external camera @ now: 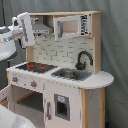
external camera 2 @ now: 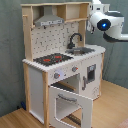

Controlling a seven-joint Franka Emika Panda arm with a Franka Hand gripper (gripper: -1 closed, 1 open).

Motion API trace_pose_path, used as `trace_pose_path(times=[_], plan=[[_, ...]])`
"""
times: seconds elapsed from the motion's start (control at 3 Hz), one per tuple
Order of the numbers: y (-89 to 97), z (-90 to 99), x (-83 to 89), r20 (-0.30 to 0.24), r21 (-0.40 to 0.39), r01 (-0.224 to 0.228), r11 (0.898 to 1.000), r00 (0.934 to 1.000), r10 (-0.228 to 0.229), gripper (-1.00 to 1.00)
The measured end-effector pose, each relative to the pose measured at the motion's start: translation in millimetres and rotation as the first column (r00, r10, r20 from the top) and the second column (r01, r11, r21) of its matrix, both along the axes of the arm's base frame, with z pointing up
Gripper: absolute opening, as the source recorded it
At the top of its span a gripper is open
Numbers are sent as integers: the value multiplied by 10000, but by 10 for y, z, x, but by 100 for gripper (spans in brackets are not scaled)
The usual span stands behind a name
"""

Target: Play with the kitchen

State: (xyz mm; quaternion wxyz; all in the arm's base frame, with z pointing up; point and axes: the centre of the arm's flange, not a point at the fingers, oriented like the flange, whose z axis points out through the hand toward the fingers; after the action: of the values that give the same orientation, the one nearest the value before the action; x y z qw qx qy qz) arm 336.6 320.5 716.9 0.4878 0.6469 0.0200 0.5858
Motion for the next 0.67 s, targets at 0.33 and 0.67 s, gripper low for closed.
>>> trace_pose_path(times=[0.33,0.67], plan=[[521,-195,-252,107,-1149,-985,9885,9949,1004,100],[971,-471,-537,49,-2115,-1488,9660,9882,1533,100]])
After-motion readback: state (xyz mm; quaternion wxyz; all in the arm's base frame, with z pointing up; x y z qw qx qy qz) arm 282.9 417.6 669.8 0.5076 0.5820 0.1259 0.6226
